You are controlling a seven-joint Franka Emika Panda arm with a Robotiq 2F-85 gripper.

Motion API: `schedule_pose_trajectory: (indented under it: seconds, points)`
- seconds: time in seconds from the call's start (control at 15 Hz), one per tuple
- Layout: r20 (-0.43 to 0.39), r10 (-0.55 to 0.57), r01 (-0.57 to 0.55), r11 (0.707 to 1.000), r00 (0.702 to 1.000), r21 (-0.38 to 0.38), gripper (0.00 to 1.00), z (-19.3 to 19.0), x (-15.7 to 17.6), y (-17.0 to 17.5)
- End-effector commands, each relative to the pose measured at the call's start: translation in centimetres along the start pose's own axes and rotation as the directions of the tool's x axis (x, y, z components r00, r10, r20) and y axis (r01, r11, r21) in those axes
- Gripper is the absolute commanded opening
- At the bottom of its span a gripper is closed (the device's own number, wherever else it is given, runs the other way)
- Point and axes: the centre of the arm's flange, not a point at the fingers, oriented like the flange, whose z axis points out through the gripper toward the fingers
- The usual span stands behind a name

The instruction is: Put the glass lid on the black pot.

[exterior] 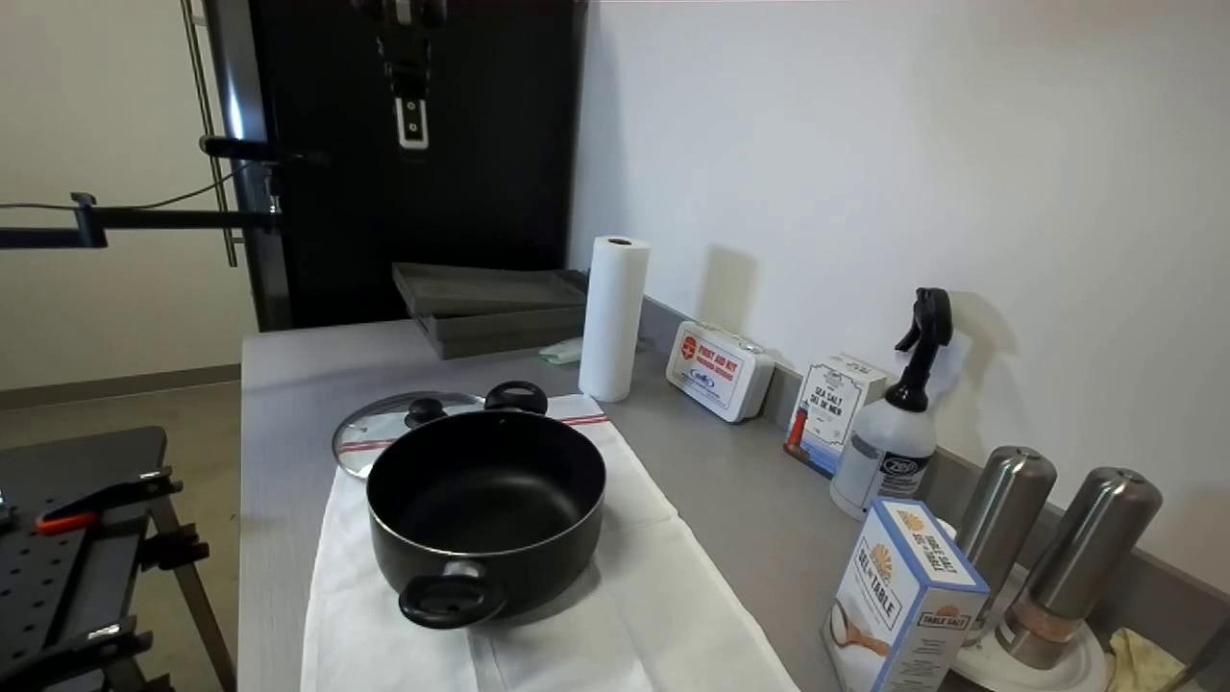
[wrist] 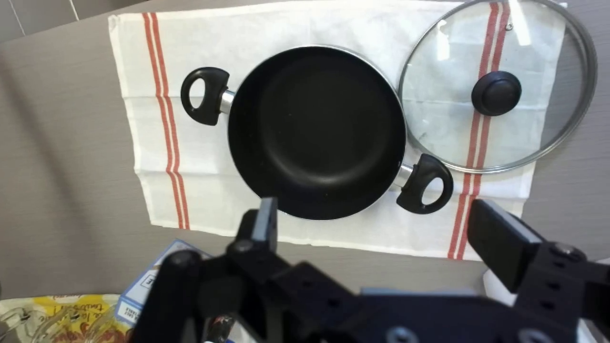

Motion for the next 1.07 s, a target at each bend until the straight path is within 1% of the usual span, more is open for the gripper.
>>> schedule_pose_trajectory:
  seconds: [0.0,0.33,0.53,0.93,1.0]
  points:
    - [0.028,-0.124,0.121,0.990,0.992,0.076,1.00,2.2,1.0,0.0]
    - [0.046,-0.278,0.267,0.949,0.959,0.168,1.00,6.5,2.0,-1.3]
    - [0.063,-0.357,0.338,0.919,0.932,0.206,1.00,9.4,2.2,-3.3]
    - [0.086,-0.506,0.477,0.848,0.858,0.233,1.00,15.4,1.9,-8.7]
    - [0.078,-0.517,0.490,0.842,0.852,0.227,1.00,16.3,1.9,-9.6]
